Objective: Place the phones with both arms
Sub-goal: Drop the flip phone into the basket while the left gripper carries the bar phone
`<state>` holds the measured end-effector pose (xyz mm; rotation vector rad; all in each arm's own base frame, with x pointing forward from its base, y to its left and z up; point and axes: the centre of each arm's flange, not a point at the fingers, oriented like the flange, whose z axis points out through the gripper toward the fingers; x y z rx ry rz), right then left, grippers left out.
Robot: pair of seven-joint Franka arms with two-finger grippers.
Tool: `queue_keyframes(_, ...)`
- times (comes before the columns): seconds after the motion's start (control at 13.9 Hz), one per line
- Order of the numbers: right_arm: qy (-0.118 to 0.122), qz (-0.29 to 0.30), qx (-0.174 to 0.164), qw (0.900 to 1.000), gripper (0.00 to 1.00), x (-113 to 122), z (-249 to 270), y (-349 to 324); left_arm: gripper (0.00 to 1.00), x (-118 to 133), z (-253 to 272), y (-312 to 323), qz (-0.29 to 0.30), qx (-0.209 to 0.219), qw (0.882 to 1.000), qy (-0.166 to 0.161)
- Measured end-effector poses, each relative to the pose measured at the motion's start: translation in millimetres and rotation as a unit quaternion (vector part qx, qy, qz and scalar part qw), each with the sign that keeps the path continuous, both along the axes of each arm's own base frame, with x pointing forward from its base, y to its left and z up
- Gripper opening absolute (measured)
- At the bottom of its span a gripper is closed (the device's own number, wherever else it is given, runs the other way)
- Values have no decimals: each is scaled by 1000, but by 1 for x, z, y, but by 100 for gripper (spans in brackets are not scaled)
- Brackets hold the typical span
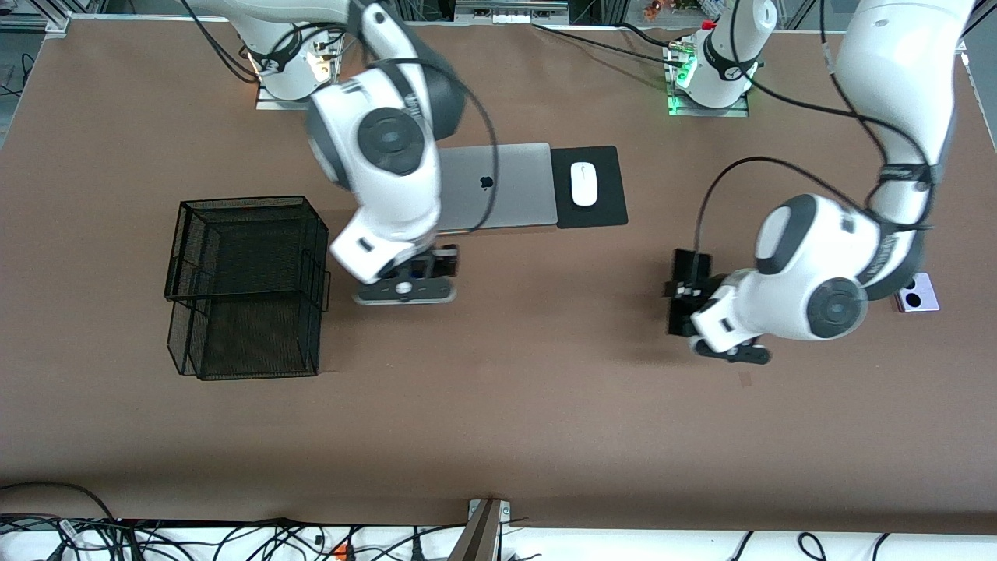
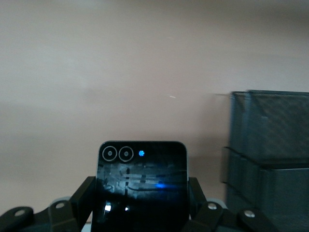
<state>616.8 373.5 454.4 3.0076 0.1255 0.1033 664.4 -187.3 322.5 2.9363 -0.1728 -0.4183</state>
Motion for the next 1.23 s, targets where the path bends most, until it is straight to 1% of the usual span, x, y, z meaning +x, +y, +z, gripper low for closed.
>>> queue_keyframes(0.14, 3, 14, -1, 1000, 80, 3, 4, -66, 79, -5, -19, -62, -4, -14, 999, -30)
queue_keyframes(0.22, 3, 23, 0, 1000, 80, -2, 6, -100, 79, -12, -30, -97, -1, -20, 999, -42)
queue_keyframes(0.36, 11, 39, 3, 999, 80, -18, 9, -173, 79, -31, -53, -159, 25, -27, 998, -55)
queue_keyframes(0.43, 19, 42, 7, 999, 80, -27, 8, -209, 79, -39, -64, -182, 37, -31, 997, -61)
queue_keyframes(0.58, 35, 42, 21, 998, 80, -45, -2, -273, 79, -53, -87, -214, 48, -34, 996, -71)
queue_keyframes(0.65, 37, 44, 28, 998, 80, -53, -12, -300, 79, -58, -100, -224, 49, -28, 995, -77)
queue_keyframes(0.87, 26, 55, 48, 997, 80, -81, -50, -370, 79, -77, -137, -249, 43, 7, 994, -100)
queue_keyframes(0.94, 19, 60, 50, 997, 80, -88, -62, -388, 79, -82, -143, -256, 43, 13, 993, -105)
queue_keyframes(1.08, 3, 65, 47, 997, 80, -94, -80, -409, 79, -85, -144, -263, 44, 14, 993, -109)
queue_keyframes(1.15, -3, 63, 45, 997, 80, -94, -87, -412, 83, -83, -142, -262, 46, 14, 993, -111)
queue_keyframes(1.23, -8, 54, 49, 997, 80, -92, -94, -411, 93, -81, -141, -261, 49, 14, 992, -113)
